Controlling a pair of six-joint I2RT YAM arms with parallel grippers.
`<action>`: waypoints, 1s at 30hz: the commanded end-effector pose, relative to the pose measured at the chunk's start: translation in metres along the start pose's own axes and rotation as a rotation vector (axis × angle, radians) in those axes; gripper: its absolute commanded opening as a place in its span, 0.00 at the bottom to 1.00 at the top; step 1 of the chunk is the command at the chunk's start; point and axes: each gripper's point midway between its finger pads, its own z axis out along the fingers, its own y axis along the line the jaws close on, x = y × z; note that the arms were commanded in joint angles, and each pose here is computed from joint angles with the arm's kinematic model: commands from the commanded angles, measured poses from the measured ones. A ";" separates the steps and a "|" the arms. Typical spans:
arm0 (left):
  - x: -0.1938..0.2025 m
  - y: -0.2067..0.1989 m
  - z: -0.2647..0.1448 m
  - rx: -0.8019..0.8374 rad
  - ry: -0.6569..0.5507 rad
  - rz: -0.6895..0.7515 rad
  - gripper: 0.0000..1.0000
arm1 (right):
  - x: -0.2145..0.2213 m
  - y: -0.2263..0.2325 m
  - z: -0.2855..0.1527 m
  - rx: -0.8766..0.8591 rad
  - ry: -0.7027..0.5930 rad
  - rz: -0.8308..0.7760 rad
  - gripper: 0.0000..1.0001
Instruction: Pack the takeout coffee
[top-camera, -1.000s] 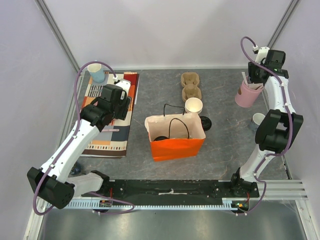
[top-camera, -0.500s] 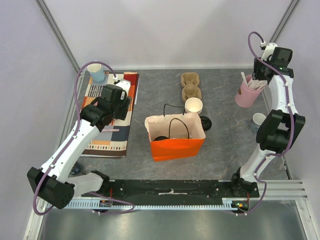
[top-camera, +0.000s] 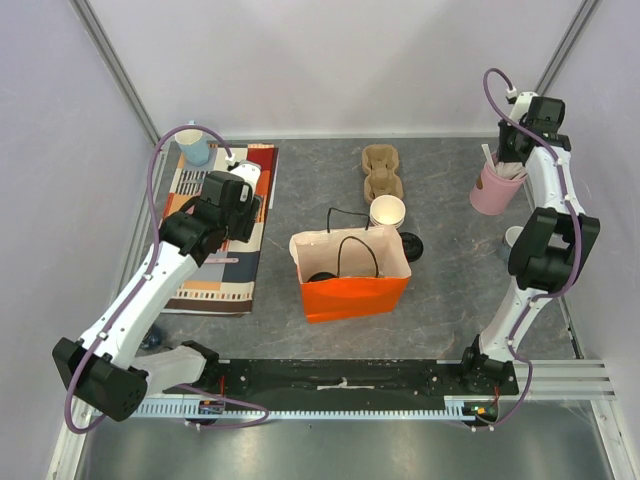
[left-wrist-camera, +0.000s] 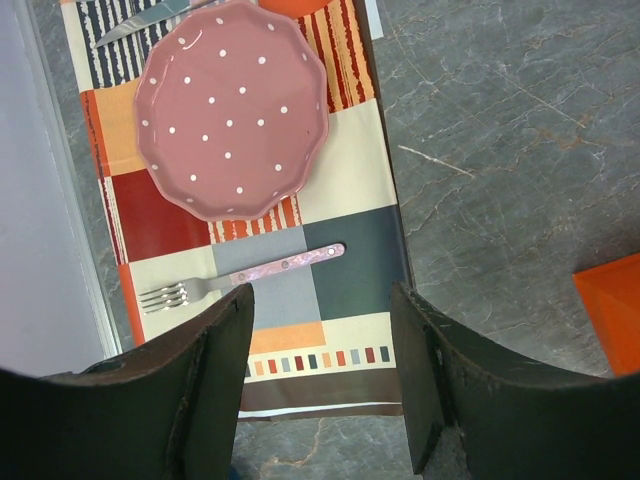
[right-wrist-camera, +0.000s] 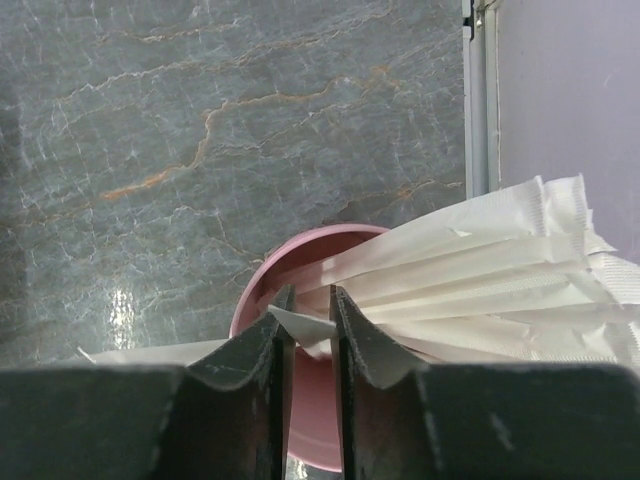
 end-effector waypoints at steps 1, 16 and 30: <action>-0.008 0.005 -0.004 -0.007 -0.044 0.018 0.63 | -0.033 -0.009 -0.006 0.030 -0.087 0.003 0.23; -0.024 0.005 -0.006 0.003 -0.065 0.022 0.68 | -0.120 -0.044 -0.144 0.281 -0.353 0.034 0.00; -0.028 -0.001 -0.016 0.058 -0.045 0.033 0.68 | -0.187 -0.020 -0.374 0.294 -0.828 0.137 0.00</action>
